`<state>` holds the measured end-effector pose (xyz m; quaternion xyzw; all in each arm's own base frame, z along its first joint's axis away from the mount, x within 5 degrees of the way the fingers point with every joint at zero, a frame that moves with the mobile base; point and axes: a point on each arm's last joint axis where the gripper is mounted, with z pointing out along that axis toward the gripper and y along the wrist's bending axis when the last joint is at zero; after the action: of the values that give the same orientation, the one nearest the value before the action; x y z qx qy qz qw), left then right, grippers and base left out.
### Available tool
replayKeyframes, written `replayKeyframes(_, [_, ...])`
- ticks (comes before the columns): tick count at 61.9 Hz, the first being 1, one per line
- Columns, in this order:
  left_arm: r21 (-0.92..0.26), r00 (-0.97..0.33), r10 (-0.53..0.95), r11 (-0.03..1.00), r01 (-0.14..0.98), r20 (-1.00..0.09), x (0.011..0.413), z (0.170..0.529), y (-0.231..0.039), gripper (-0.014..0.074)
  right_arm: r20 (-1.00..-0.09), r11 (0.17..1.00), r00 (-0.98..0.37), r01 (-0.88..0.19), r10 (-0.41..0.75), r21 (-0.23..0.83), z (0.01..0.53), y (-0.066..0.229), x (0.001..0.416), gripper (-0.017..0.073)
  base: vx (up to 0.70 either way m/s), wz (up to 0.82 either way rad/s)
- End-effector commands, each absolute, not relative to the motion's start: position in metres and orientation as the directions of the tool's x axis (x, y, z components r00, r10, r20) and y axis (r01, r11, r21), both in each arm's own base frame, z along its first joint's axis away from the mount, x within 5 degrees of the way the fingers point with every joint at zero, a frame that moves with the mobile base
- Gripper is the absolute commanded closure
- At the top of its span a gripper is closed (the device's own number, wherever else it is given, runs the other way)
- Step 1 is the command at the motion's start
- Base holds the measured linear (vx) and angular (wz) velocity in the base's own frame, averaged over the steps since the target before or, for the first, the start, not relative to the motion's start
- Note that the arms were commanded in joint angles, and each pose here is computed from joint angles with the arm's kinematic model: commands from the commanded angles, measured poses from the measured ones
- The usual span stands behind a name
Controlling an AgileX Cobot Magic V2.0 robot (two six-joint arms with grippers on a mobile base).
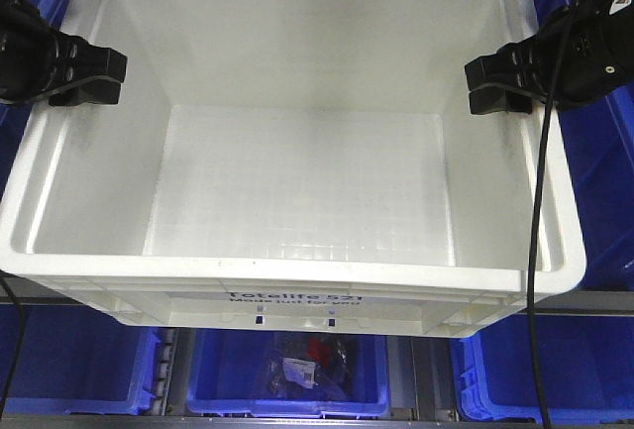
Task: Move bin from left to right shelf
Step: 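Hold the tote by both rims while the base backs away from the shelf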
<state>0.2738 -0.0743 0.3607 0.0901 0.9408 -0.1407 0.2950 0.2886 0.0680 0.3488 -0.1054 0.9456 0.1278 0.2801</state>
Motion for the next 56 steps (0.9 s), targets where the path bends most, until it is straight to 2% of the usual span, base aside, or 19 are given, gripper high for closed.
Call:
replayKeyframes(1, [-0.209, -0.701, 0.072, 0.928, 0.307, -0.710, 0.2661, 0.3926, -0.0760, 0.0598, -0.686, 0.951, -0.719, -0.277, -0.111, 0.137, 0.3771, 0.0628, 0.2878, 0.0564, -0.05, -0.14])
replayKeyframes(56, [-0.209, -0.701, 0.072, 0.928, 0.307, -0.710, 0.2661, 0.3926, -0.0760, 0.0598, -0.686, 0.951, -0.719, -0.277, -0.111, 0.137, 0.3771, 0.0628, 0.2878, 0.0564, -0.07, -0.08])
